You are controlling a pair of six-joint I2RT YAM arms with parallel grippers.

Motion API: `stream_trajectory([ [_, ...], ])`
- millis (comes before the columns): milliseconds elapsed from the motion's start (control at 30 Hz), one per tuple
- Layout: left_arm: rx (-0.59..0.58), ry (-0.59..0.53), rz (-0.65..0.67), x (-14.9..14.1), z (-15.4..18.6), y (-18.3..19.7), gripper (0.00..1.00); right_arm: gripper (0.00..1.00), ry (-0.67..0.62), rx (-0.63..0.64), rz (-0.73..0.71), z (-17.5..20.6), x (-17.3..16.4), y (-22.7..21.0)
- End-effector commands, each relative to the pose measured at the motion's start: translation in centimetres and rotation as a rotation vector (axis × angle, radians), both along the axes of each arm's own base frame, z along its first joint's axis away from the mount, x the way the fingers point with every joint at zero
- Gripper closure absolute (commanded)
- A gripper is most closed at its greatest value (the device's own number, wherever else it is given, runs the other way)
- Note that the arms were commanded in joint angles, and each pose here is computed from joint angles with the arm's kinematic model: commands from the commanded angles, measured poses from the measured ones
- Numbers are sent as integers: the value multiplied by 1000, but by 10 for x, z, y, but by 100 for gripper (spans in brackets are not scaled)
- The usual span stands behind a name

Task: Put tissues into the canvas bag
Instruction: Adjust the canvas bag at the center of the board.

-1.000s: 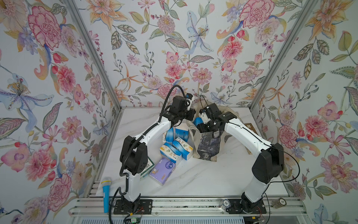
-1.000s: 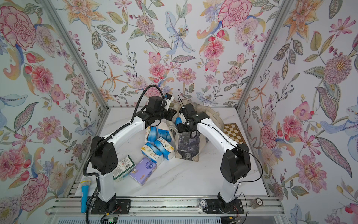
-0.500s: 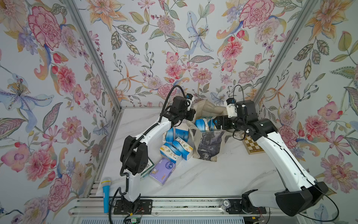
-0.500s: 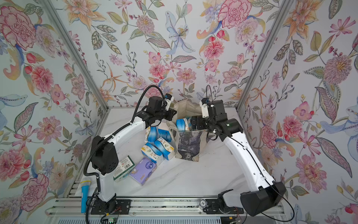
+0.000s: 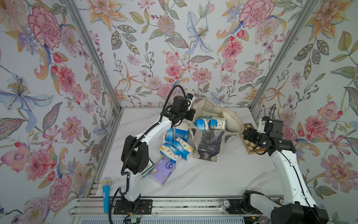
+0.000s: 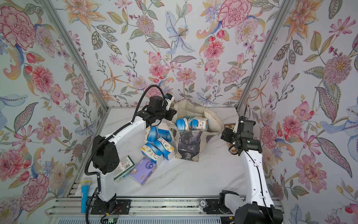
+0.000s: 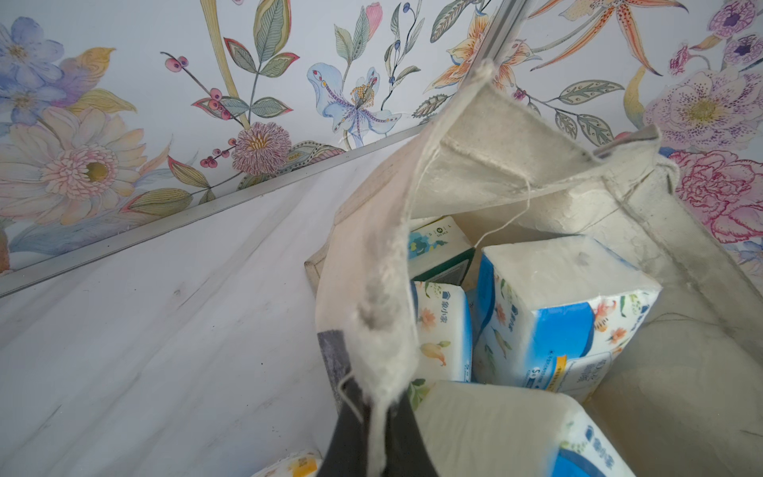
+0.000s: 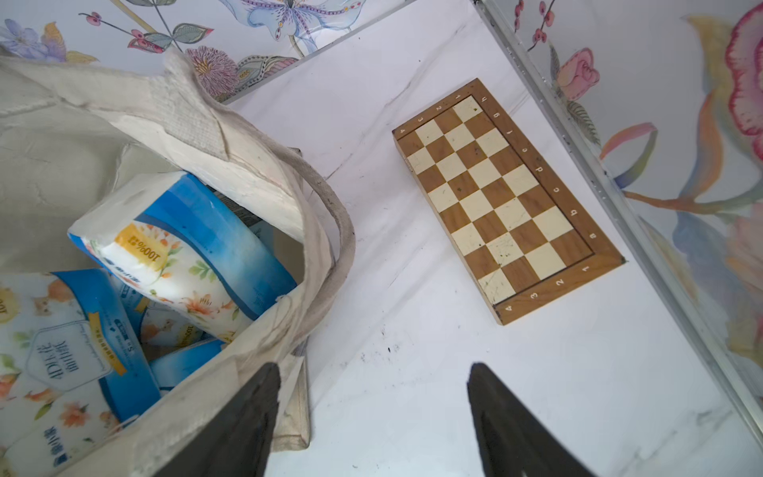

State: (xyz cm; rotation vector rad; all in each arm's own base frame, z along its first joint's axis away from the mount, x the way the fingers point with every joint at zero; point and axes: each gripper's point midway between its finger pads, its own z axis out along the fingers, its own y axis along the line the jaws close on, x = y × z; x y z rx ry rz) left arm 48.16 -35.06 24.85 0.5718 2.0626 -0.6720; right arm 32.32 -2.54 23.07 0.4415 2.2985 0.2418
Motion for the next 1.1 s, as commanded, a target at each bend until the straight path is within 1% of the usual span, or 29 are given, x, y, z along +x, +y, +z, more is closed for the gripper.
stream_trajectory([
  [0, 14, -19, 5, 6, 2, -2, 100, 29, -103, 172, 73, 10, 16, 19],
  [133, 22, -20, 6, 6, 2, -1, 100, 30, -166, 266, 89, 19, 21, 24],
  [233, 24, -19, 5, 7, 1, -2, 100, 31, -191, 297, 86, 22, 24, 22],
  [300, 24, -16, 2, 8, -1, -3, 100, 33, -186, 306, 81, 18, 27, 20],
  [567, 19, -21, -2, 8, 5, -4, 100, 47, -170, 382, 95, 0, 42, 25],
  [767, -27, -31, -30, 8, 17, -15, 100, 59, -145, 421, 169, -5, 48, 43],
  [833, -33, -31, -39, 7, 19, -20, 100, 64, -136, 417, 188, -6, 51, 48],
  [933, -34, -34, -53, 6, 21, -27, 100, 77, -133, 406, 209, -5, 53, 52],
  [1067, -25, -29, -52, 5, 20, -29, 100, 92, -177, 369, 248, 12, 54, 59],
])
